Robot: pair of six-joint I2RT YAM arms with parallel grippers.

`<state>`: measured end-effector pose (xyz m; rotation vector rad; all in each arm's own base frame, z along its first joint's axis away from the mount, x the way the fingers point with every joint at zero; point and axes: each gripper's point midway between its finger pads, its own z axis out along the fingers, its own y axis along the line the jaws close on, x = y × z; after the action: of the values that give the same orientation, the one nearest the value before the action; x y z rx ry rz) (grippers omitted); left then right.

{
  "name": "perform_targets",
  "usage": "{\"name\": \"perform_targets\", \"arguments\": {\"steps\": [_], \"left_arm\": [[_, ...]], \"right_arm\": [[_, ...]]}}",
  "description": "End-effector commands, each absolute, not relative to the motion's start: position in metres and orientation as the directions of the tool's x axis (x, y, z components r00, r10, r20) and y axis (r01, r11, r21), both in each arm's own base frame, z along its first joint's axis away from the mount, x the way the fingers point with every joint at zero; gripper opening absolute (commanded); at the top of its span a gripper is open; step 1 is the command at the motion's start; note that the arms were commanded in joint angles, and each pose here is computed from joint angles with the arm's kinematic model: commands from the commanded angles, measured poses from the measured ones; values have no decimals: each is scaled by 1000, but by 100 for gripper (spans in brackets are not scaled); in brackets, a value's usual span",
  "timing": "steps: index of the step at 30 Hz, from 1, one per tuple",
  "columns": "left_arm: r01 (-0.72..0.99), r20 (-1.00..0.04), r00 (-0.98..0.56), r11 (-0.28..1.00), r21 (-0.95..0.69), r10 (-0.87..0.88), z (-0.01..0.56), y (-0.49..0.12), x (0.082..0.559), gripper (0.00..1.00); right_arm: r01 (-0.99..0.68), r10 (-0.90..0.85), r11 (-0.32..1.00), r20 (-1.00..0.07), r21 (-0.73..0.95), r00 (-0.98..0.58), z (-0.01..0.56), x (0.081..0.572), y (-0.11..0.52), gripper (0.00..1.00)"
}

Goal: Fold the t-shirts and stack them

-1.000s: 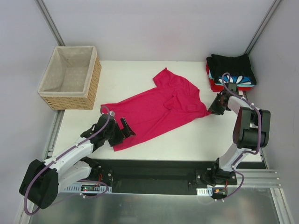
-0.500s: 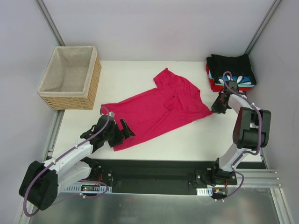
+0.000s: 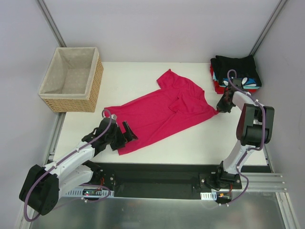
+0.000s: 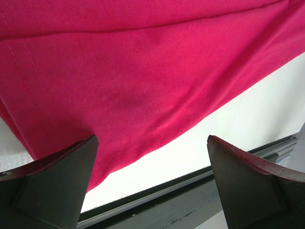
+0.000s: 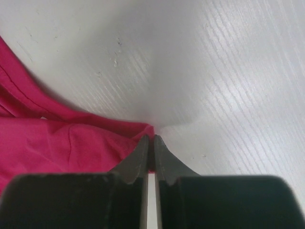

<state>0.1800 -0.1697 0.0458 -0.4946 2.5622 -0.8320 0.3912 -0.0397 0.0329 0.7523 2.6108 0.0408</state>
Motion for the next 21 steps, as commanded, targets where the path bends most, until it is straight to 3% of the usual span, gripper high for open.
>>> {"name": "perform_targets", "arguments": {"steps": [1,2,3,6,7,9,12,21], "left_arm": [[-188,-270,-865,771,-608,-423,43,-169,175,99],[-189,-269,-865,771,-609,-424,43,-169,175,99],[-188,-269,-865,770,-610,-424,44,-169,175,99],[-184,-277,-862,770,-612,-425,46,-169,177,99],[-176,-284,-860,770,-613,-423,49,-170,179,99],[-154,-311,-856,777,-610,-414,57,-171,186,99],[-108,-349,-852,784,-611,-389,75,-176,197,99],[-14,-417,-846,796,-605,-332,124,-189,225,99]], "right_arm": [[504,504,855,-430,126,-749,50,399,-50,26],[509,502,853,-446,114,-741,54,398,-53,35],[510,498,853,-467,112,-730,61,399,-55,59],[496,470,860,-565,120,-678,102,402,-58,90],[486,459,865,-589,126,-665,114,403,-58,94],[443,434,882,-644,162,-630,150,403,-46,100],[327,378,922,-671,209,-638,184,400,-7,97],[62,235,956,-620,287,-749,167,364,105,97]]}}
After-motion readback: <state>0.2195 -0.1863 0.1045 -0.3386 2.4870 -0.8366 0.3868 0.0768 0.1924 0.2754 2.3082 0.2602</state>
